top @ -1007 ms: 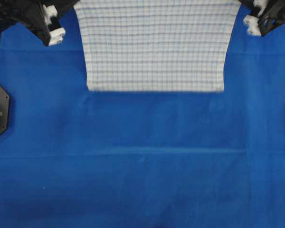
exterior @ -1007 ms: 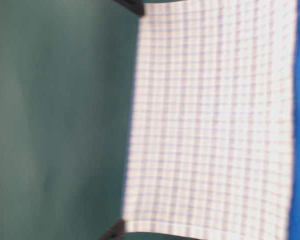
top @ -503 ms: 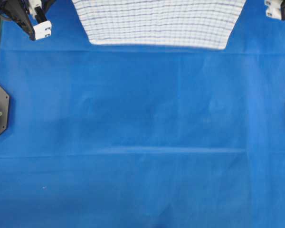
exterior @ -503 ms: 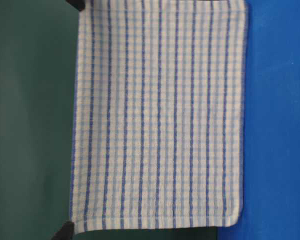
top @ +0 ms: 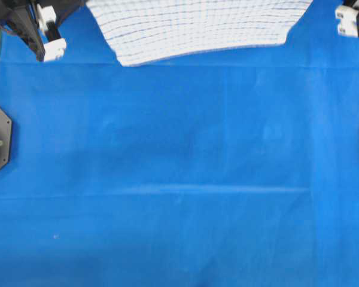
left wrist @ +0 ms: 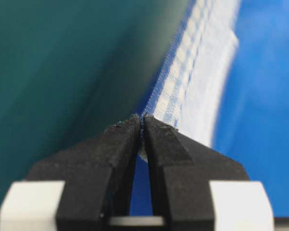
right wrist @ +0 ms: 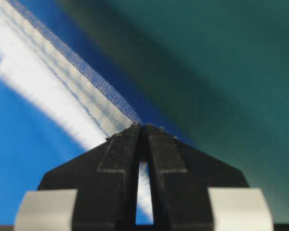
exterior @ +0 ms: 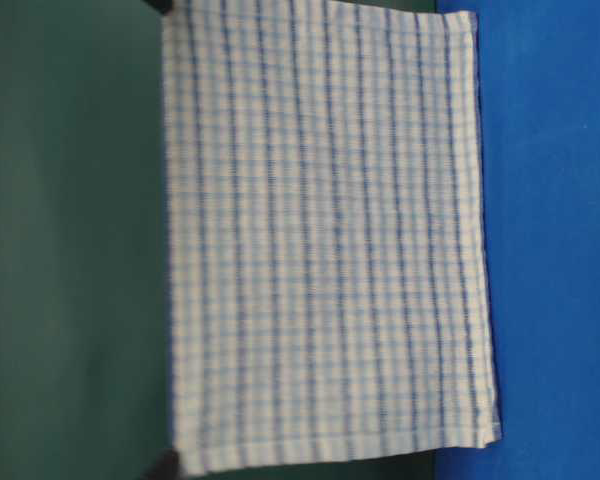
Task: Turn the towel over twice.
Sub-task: 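Swing the held edge forward and lay it down at the near side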
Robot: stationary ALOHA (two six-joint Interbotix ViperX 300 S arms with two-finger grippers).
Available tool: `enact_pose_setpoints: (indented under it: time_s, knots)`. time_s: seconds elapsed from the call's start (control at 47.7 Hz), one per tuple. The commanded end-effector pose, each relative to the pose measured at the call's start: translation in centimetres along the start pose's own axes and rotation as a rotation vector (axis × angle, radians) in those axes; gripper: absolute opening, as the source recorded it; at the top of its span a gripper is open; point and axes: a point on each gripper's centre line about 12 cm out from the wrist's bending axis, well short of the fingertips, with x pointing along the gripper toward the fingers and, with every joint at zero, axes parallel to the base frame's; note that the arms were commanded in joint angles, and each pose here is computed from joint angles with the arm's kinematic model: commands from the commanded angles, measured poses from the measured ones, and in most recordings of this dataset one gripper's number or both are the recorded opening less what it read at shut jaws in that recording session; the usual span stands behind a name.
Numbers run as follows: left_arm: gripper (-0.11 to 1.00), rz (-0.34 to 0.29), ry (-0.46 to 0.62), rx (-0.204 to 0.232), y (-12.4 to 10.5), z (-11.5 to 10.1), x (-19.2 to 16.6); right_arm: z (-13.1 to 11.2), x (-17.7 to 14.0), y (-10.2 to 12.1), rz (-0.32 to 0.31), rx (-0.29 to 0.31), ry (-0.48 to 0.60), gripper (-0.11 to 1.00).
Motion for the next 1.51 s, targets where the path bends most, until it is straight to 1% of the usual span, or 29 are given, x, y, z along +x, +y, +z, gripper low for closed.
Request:
enact_pose_setpoints:
  time_s: [0.0,0.063,0.126,0.189,0.273,0.315,0.336,0.378,0.462,0.545,0.671,0.86,0.923,1.028,1.133,1.238,1.385,1.489]
  knots:
    - [0.04,-0.065,0.048,0.018,-1.4,0.0,0.1,-0.8,-0.3,1.6,0.057,0.014,0.026,0.05]
    - [0.04,-0.134,0.119,0.036,-3.1,-1.0,0.3,-2.2,-0.2,2.8,0.099,0.034,0.063,0.05]
    - [0.04,-0.19,0.175,0.042,-4.5,-1.8,0.4,-4.0,-0.1,4.1,0.144,0.066,0.113,0.05]
    - [0.04,-0.234,0.222,0.023,-5.9,-2.7,0.6,-5.7,0.0,5.2,0.179,0.089,0.16,0.05]
    - [0.04,-0.277,0.278,-0.02,-7.5,-4.0,0.9,-7.8,0.0,6.3,0.213,0.12,0.22,0.05]
    - [0.04,-0.3,0.319,-0.04,-8.5,-5.1,1.1,-9.0,0.1,6.9,0.225,0.133,0.255,0.05]
    - [0.04,-0.311,0.332,-0.034,-8.9,-5.5,1.2,-9.6,0.1,7.1,0.232,0.135,0.273,0.05]
    - [0.04,-0.334,0.355,-0.023,-9.8,-6.4,1.3,-10.8,0.3,7.6,0.242,0.144,0.308,0.05]
    - [0.04,-0.379,0.384,-0.014,-11.6,-8.0,1.4,-13.1,0.5,8.7,0.265,0.165,0.376,0.05]
    - [0.04,-0.419,0.392,-0.028,-13.6,-9.3,1.5,-14.9,0.6,9.8,0.286,0.183,0.424,0.05]
    - [0.04,-0.468,0.418,-0.071,-16.2,-11.0,1.4,-17.4,0.7,11.5,0.33,0.191,0.484,0.05]
    - [0.04,-0.55,0.474,-0.109,-19.9,-12.3,0.2,-19.4,0.5,14.5,0.403,0.185,0.544,0.05]
    - [0.04,-0.578,0.493,-0.123,-21.2,-12.6,-0.3,-19.8,0.4,15.5,0.424,0.172,0.563,0.05]
    - [0.04,-0.607,0.51,-0.145,-22.6,-12.9,-0.9,-20.5,0.5,17.1,0.446,0.141,0.6,0.05]
    - [0.04,-0.629,0.513,-0.16,-23.6,-13.0,-1.2,-20.8,0.4,18.2,0.461,0.113,0.618,0.05]
    - [0.04,-0.648,0.521,-0.161,-24.5,-13.2,-1.5,-21.0,0.3,19.1,0.478,0.092,0.628,0.05]
    - [0.04,-0.655,0.533,-0.155,-24.9,-13.4,-1.6,-21.1,0.0,19.7,0.495,0.079,0.63,0.05]
    - [0.04,-0.656,0.532,-0.152,-24.9,-13.4,-1.6,-21.2,0.1,19.8,0.495,0.077,0.633,0.05]
